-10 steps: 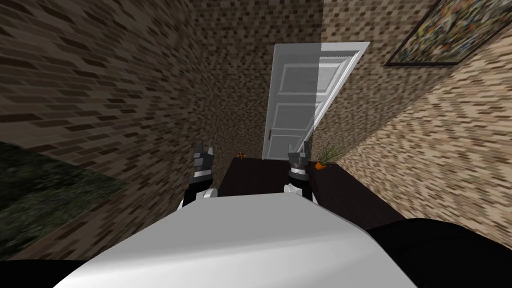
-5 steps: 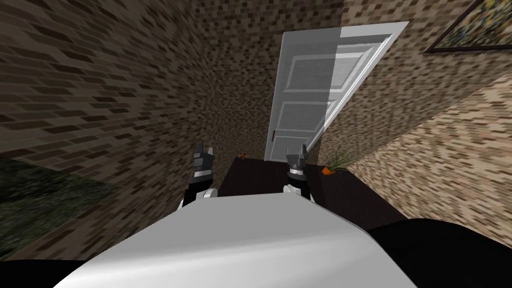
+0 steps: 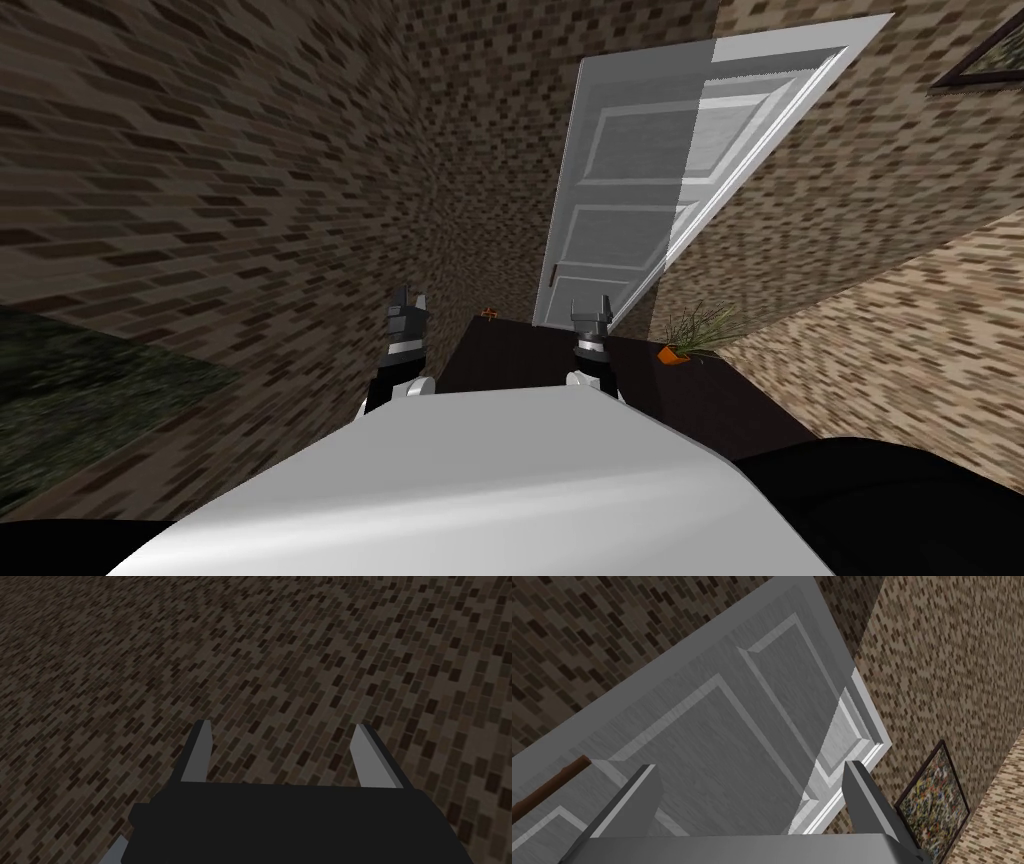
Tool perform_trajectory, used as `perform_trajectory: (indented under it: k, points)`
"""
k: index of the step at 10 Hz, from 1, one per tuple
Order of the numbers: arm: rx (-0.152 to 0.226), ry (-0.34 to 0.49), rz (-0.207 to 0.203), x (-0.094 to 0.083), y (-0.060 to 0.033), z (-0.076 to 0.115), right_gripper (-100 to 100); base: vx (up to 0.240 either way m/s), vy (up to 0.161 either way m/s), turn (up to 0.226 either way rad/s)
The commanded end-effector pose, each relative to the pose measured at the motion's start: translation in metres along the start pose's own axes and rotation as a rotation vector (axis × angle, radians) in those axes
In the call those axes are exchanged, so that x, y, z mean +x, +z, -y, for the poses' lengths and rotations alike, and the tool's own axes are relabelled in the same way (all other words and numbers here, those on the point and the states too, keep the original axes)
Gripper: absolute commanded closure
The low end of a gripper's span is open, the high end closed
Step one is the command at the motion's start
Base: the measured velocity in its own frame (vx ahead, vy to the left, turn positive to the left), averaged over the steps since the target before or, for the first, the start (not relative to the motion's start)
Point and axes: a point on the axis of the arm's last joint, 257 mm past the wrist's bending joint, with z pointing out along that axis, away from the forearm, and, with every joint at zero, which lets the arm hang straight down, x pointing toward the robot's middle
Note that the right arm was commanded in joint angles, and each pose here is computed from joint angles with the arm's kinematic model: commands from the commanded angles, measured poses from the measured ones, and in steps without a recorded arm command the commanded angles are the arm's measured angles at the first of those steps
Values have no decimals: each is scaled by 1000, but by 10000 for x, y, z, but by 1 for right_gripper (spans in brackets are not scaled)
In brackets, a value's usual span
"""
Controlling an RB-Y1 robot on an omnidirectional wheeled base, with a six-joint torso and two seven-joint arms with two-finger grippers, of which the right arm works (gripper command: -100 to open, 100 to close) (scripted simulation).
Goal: Pull the door open
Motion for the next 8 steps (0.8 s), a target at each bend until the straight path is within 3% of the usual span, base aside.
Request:
perform_trajectory:
  k: [1,8]
  points:
    - [11,45,20,-100,-46,93,-100,92,-46,121]
    - [54,231,129,-586,-243,459,-100,89,-57,136]
